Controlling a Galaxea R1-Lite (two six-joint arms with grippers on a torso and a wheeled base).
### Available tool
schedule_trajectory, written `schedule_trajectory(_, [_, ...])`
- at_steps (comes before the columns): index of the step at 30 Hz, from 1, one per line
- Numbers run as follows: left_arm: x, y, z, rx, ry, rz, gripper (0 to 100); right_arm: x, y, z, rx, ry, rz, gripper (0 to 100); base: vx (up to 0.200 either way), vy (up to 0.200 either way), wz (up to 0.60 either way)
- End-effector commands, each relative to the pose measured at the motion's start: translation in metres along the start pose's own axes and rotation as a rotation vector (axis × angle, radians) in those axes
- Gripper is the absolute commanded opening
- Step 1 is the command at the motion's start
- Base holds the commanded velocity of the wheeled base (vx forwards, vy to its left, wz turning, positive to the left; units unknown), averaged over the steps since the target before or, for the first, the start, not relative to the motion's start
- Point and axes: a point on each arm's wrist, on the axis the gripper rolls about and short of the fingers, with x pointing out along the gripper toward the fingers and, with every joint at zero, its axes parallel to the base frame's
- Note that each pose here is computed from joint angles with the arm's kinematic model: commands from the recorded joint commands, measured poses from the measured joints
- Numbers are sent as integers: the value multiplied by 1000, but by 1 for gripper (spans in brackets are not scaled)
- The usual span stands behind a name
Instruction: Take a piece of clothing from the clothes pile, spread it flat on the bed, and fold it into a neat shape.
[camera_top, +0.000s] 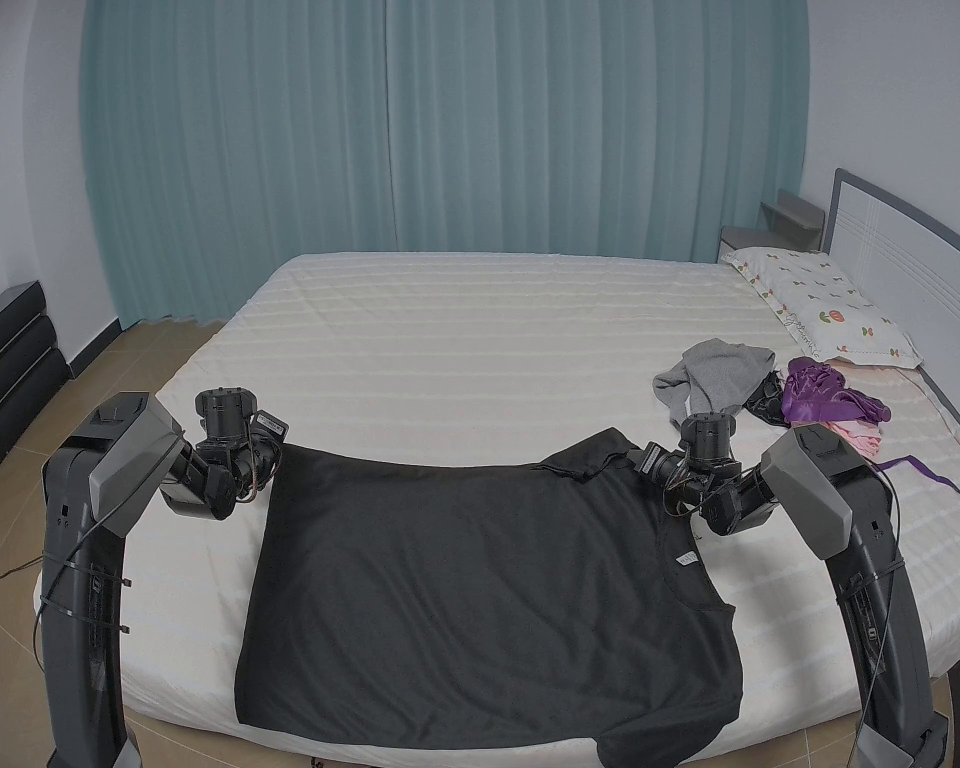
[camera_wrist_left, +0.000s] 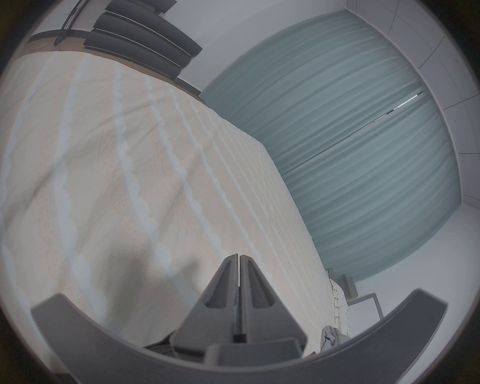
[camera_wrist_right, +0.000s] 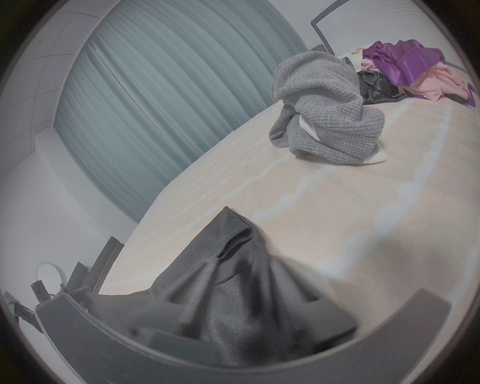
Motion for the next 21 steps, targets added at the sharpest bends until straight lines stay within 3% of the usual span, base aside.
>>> schedule_trajectory(1, [0,1,0,0,0,1,0,0,-3,4,5,-13,-2,0,0,0,0])
schedule_trajectory(8, [-1,-2,3,-3,-11,-6,0,-10,-1,30,26,-69,6,0,0,0,0])
schedule_trajectory(12, [-3,-10,15,-12,-48,-37,0,-20,5,55,72,-148,36,0,0,0,0])
schedule_trajectory(17, [-4,-14,22,-30,-129,-70,0,-21,5,60,72,-213,41,0,0,0,0])
schedule_trajectory(21, [-2,-12,21,-30,-134,-80,0,-20,2,61,70,-240,31,0,0,0,0])
